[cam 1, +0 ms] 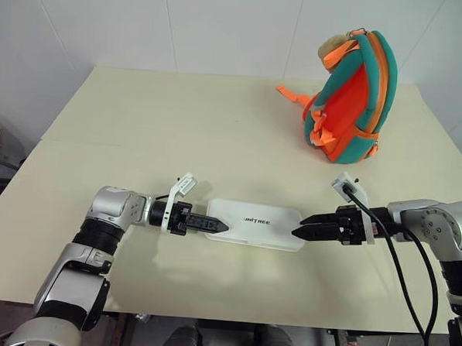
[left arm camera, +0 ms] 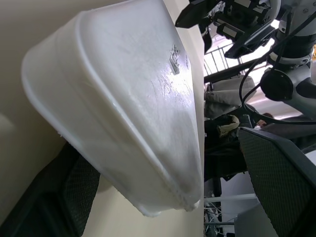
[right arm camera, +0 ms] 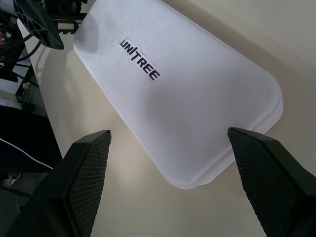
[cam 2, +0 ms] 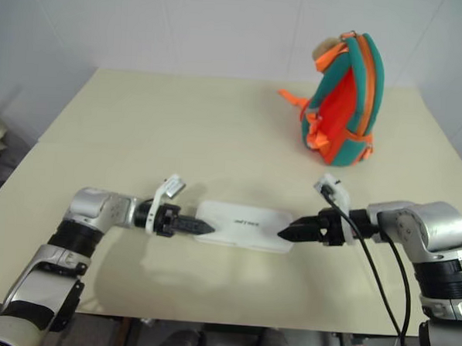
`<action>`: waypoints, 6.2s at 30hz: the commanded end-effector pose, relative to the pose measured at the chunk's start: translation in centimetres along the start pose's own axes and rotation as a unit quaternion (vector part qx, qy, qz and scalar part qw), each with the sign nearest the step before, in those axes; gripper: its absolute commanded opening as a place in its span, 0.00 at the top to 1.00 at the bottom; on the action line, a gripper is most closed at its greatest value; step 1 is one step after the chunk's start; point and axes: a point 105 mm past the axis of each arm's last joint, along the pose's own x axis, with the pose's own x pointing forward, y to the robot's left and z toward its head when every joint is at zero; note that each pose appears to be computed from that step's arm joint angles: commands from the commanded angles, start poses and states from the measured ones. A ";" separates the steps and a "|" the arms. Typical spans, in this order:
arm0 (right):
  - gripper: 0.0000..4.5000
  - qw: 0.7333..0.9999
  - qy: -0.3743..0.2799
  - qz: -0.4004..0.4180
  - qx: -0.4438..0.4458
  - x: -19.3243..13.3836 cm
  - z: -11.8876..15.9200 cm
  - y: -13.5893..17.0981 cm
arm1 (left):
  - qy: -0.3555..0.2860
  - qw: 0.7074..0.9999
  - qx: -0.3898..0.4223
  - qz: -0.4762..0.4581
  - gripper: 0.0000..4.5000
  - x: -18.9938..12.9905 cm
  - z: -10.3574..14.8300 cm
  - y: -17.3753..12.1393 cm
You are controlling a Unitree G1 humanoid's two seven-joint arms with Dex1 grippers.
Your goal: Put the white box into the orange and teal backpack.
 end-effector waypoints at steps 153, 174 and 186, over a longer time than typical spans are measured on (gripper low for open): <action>0.00 0.768 -0.386 -0.490 -0.144 -6.7 16.3 -12.6 | -0.138 0.947 0.249 0.146 0.71 -10.1 -0.1 -3.4; 0.82 0.808 -0.420 -0.404 -0.087 -5.1 15.8 -12.5 | -0.139 0.947 0.251 0.143 0.71 -10.0 0.0 -3.3; 0.82 0.839 -0.379 -0.367 -0.133 -7.2 13.1 -7.9 | -0.131 0.949 0.252 0.133 0.71 -9.6 0.2 -2.9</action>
